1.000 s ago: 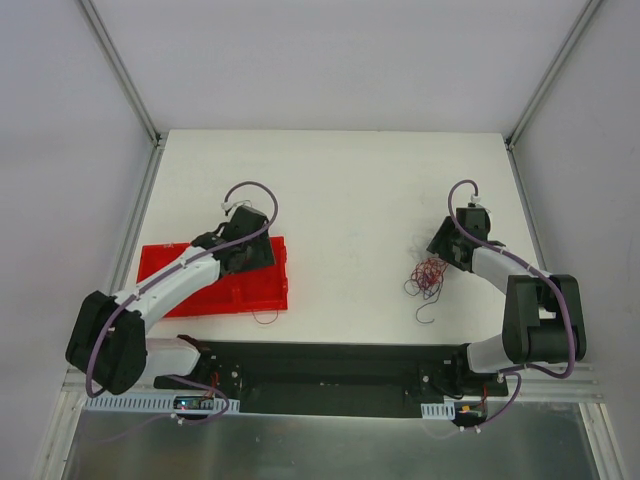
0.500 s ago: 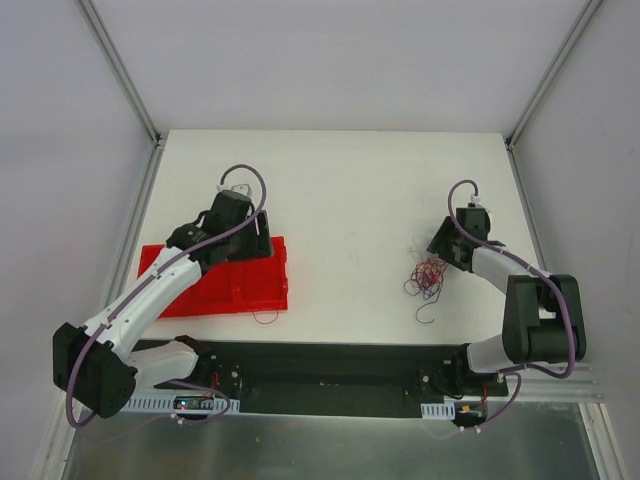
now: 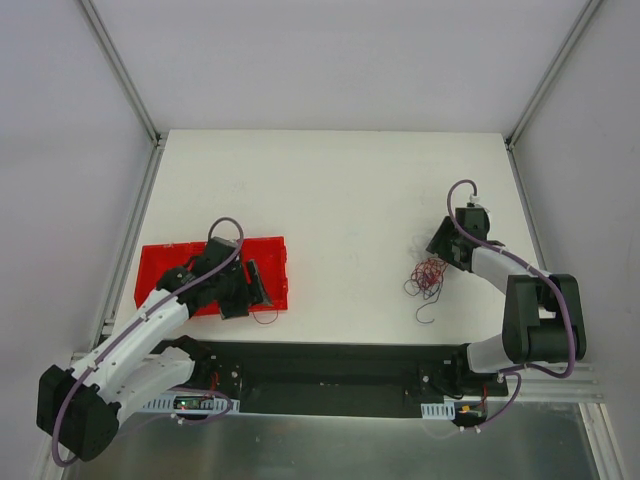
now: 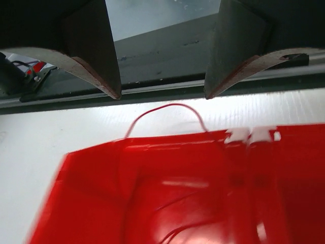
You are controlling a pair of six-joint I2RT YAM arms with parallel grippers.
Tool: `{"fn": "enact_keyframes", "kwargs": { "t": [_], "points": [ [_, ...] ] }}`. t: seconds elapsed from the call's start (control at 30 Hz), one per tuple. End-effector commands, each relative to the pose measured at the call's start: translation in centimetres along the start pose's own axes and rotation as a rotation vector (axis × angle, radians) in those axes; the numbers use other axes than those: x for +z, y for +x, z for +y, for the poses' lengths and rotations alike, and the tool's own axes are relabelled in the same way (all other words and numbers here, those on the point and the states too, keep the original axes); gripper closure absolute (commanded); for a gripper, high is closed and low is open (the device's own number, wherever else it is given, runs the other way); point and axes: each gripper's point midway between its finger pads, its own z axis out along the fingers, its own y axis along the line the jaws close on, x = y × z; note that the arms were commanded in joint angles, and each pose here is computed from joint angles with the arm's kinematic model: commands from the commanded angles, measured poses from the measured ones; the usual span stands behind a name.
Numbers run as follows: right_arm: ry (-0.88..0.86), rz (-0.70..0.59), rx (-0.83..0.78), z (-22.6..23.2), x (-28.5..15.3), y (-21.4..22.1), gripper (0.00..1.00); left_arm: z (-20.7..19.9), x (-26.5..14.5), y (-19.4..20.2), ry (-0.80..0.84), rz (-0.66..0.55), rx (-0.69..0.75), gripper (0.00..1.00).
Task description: Untangle the cables
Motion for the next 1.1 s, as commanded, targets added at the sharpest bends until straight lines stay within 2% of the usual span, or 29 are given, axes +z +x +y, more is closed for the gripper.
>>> {"fn": "enact_keyframes", "kwargs": {
  "t": [0.0, 0.07, 0.17, 0.27, 0.43, 0.5, 0.6, 0.63, 0.67, 0.77, 0.9, 1.07],
  "points": [
    [-0.004, 0.019, -0.018, 0.5, -0.1, 0.1, 0.37, 2.0, 1.1, 2.4, -0.060, 0.048, -0.257, 0.35],
    [-0.002, 0.016, -0.022, 0.5, -0.2, 0.0, 0.37, 2.8, 1.7, 2.9, -0.074, 0.046, -0.310, 0.36],
    [0.000, 0.020, -0.025, 0.5, -0.1, 0.1, 0.37, 4.5, 2.6, 2.4, -0.119, -0.030, -0.390, 0.42],
    [-0.001, 0.021, -0.025, 0.5, -0.1, 0.1, 0.37, 4.6, 3.8, 1.7, -0.085, -0.090, -0.449, 0.46],
    [-0.002, 0.019, -0.027, 0.5, -0.2, 0.0, 0.37, 5.0, 5.7, 2.3, -0.045, -0.084, -0.527, 0.55],
    [0.000, 0.018, -0.028, 0.5, -0.2, 0.1, 0.37, 5.1, 5.8, 2.2, -0.033, -0.094, -0.516, 0.64],
    [-0.001, 0.020, -0.028, 0.5, -0.2, 0.1, 0.37, 4.6, 5.2, 1.7, 0.016, -0.131, -0.475, 0.86],
    [0.001, 0.017, -0.028, 0.5, -0.1, 0.0, 0.37, 4.4, 5.0, 1.5, 0.034, -0.145, -0.464, 0.97],
    [0.001, 0.019, -0.028, 0.5, -0.2, 0.1, 0.37, 4.4, 4.8, 1.5, 0.035, -0.150, -0.458, 1.00],
    [0.001, 0.019, -0.031, 0.5, -0.1, 0.1, 0.37, 3.8, 4.1, 1.2, 0.044, -0.149, -0.430, 1.00],
    [-0.002, 0.017, -0.030, 0.6, -0.2, 0.1, 0.37, 2.4, 3.0, 0.1, 0.032, -0.139, -0.321, 1.00],
    [-0.001, 0.018, -0.031, 0.6, -0.2, 0.1, 0.37, 2.4, 2.8, -2.1, -0.095, -0.144, -0.184, 1.00]
  ]
}}
